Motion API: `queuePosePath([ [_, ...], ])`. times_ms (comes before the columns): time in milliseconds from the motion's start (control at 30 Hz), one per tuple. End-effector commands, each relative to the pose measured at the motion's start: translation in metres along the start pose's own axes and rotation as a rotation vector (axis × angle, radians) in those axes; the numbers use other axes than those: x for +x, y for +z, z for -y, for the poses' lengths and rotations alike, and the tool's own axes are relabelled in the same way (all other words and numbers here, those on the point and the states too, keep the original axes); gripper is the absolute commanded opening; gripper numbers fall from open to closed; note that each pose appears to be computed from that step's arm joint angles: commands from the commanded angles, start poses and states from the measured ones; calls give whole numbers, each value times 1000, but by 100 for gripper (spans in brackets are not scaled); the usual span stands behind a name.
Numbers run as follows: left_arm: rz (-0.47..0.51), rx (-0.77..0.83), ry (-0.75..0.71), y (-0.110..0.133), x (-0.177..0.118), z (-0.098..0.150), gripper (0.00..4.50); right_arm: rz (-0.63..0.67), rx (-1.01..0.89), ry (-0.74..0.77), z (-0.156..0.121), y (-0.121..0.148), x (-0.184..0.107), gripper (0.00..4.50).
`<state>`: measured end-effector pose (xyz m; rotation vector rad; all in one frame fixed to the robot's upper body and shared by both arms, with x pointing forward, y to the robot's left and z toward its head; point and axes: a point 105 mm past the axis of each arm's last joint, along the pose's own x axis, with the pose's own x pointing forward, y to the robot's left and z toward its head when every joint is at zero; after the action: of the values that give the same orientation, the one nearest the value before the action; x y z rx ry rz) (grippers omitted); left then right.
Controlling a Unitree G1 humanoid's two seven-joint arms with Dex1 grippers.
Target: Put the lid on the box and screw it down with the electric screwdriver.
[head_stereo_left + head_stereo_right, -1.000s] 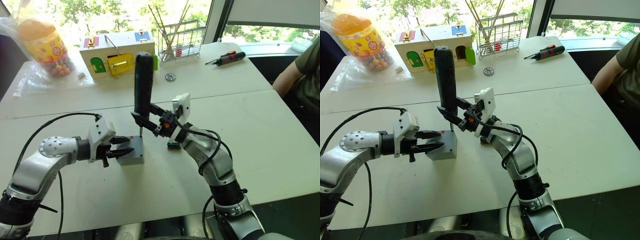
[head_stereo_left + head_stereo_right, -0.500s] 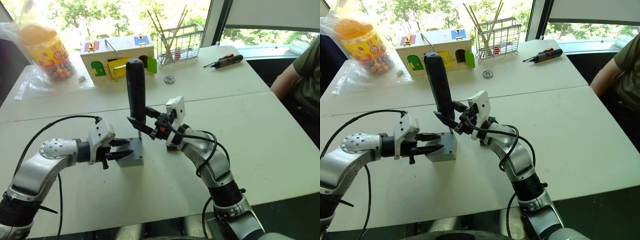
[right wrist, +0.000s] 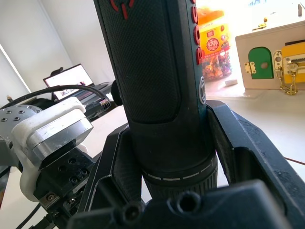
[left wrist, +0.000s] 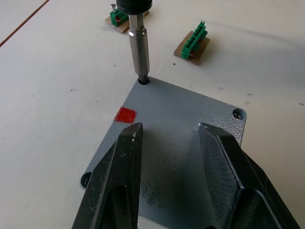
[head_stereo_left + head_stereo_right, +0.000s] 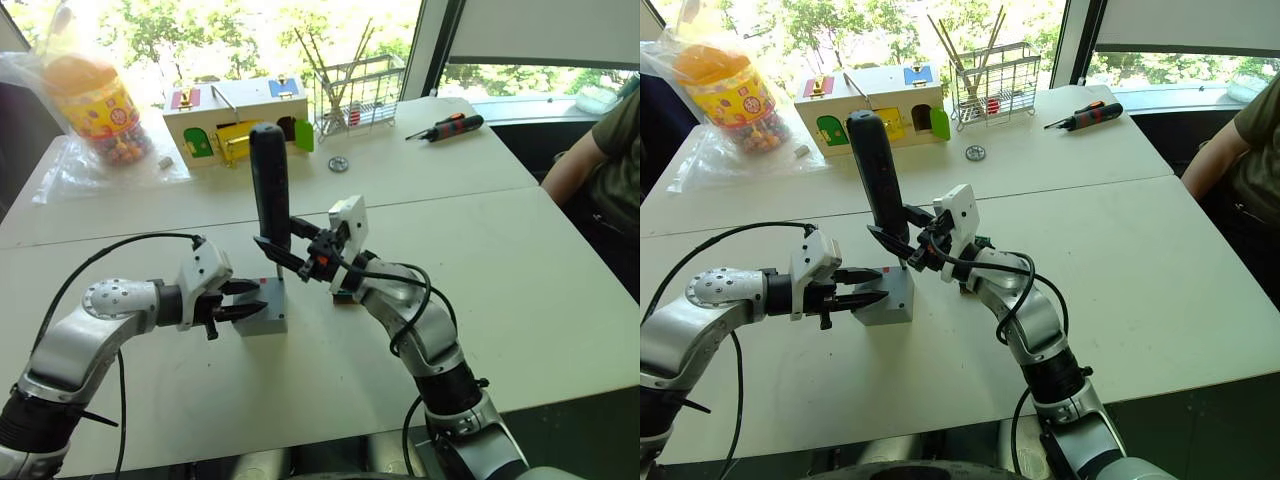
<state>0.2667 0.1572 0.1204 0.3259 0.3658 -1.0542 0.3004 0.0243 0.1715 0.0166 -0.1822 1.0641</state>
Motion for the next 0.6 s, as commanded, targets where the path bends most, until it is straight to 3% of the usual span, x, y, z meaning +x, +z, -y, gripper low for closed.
queuePosePath([
  [33, -39, -30, -12, -12, 3, 3, 183, -136, 67, 17, -9, -39, -1, 178],
  [600, -40, -15, -16, -12, 5, 3, 183, -135, 48, 39, -13, -39, 0, 178],
])
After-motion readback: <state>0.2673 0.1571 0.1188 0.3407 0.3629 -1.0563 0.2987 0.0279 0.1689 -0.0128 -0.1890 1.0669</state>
